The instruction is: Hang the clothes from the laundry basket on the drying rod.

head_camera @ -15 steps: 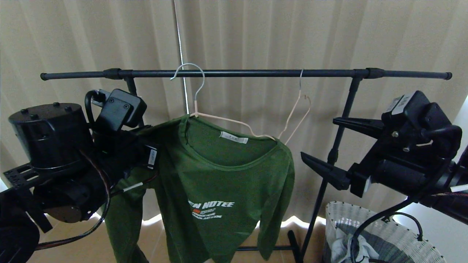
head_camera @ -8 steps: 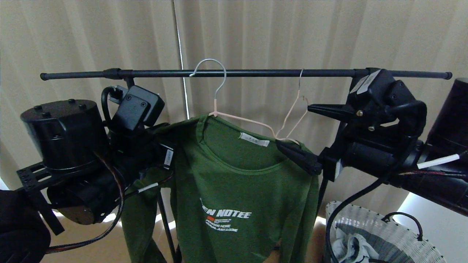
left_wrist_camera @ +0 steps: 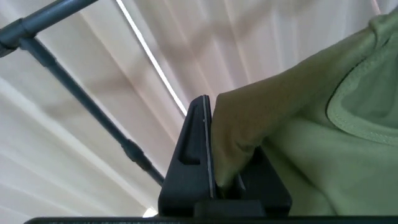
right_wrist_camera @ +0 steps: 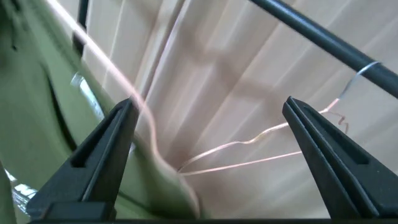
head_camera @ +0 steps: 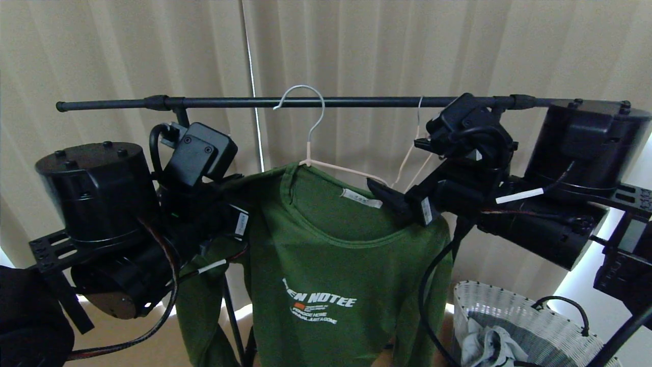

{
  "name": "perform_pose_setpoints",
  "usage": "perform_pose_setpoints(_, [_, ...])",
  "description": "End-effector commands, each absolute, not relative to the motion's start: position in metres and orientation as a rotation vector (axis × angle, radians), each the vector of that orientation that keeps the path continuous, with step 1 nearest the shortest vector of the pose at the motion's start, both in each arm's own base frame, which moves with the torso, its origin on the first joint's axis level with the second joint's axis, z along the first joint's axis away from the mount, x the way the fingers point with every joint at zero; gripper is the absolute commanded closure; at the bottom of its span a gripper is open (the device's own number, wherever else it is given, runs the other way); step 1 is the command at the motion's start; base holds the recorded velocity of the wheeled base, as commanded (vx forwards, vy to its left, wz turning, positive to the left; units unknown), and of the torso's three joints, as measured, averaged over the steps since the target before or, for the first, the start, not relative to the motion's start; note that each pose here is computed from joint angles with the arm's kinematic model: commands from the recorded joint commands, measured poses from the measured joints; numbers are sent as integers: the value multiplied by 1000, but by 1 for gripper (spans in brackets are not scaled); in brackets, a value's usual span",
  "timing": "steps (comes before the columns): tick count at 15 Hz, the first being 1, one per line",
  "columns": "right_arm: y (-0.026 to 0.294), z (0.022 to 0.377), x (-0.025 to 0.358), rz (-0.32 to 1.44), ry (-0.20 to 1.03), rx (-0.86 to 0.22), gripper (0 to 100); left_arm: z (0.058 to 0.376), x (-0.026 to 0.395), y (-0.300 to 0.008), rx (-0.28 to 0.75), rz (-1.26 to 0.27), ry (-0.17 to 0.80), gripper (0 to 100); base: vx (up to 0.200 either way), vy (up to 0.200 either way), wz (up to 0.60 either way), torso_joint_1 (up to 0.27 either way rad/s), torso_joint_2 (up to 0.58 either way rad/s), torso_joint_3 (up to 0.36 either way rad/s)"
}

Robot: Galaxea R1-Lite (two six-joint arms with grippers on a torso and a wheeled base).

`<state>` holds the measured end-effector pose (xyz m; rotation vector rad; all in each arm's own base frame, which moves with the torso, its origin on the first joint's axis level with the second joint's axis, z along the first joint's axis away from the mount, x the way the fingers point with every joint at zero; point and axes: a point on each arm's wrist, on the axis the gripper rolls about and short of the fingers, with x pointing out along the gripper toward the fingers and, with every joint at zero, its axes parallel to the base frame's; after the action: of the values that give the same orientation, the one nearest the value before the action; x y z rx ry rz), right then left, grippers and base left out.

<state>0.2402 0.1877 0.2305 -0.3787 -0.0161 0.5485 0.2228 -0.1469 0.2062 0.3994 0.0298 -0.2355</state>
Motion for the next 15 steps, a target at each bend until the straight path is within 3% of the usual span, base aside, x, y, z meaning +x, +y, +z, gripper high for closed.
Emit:
perform_pose_setpoints(1, [194, 222, 247, 554, 7, -392, 0, 207, 222, -150, 398, -246, 25, 100, 0, 0, 0, 0, 0, 0])
perform_pose_setpoints(8, [202, 223, 242, 584, 12, -409, 0, 209, 219, -151, 401, -254, 16, 100, 0, 0, 0, 0, 0, 0])
perform_pose_setpoints(9, [202, 223, 242, 584, 12, -409, 100, 209, 219, -151, 401, -257, 15, 100, 0, 0, 0, 0, 0, 0])
perform_pose_setpoints(15, [205, 223, 240, 597, 11, -410, 100, 209, 217, -152, 404, -265, 13, 100, 0, 0, 0, 0, 0, 0])
